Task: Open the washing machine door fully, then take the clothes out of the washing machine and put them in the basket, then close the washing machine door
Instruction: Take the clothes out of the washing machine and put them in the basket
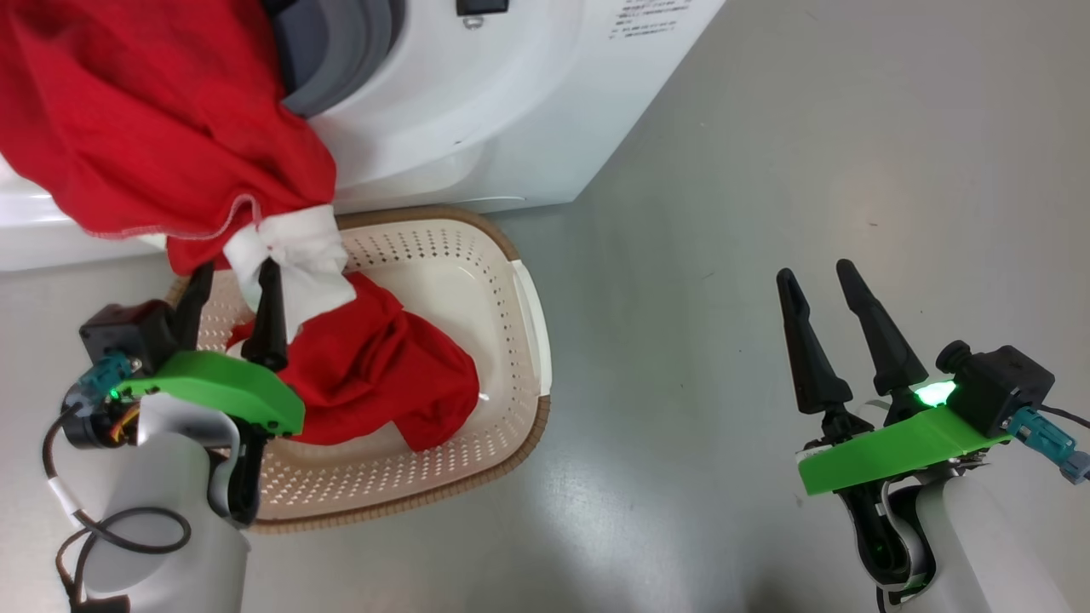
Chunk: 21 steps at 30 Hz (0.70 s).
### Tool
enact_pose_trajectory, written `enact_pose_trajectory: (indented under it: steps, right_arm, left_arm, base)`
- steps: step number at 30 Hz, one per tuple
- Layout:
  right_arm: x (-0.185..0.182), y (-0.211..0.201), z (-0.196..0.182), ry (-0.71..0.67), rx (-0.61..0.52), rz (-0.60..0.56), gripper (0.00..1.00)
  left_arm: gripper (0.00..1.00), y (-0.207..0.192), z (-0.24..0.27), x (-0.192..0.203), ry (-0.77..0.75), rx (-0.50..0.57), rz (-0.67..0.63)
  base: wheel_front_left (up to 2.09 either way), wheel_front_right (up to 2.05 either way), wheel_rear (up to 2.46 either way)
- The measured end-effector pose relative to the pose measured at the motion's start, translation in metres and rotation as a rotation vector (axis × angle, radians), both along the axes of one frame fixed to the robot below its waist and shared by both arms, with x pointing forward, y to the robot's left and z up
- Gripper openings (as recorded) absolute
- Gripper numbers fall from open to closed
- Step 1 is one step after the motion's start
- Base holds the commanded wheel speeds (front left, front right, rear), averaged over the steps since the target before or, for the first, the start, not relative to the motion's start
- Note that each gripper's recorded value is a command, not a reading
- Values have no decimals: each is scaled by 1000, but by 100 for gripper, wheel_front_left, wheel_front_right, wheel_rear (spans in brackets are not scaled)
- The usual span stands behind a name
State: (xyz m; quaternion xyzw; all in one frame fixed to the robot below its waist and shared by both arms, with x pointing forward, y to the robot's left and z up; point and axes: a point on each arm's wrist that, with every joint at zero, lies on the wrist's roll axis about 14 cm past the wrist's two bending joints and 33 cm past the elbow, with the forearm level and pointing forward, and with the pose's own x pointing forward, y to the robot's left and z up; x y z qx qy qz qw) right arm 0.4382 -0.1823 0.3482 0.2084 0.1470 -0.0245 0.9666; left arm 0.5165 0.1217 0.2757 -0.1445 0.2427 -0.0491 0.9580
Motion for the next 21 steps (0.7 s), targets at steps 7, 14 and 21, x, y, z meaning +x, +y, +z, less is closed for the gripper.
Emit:
enact_pose_trajectory:
  steps: [7,14,21]
  right_arm:
    - [3,5,6,-18,6,13,100]
    - [6,8,14,-40,4,30,100]
    - [4,11,19,-50,2,47,100]
  left_arm:
    - [100,5,27,12,-87,19,-1]
    - [100,21,50,5,-158,48,24]
    - [100,36,76,-5,-234,83,52]
  base:
    - [0,0,0]
    - [0,0,0]
    - [0,0,0]
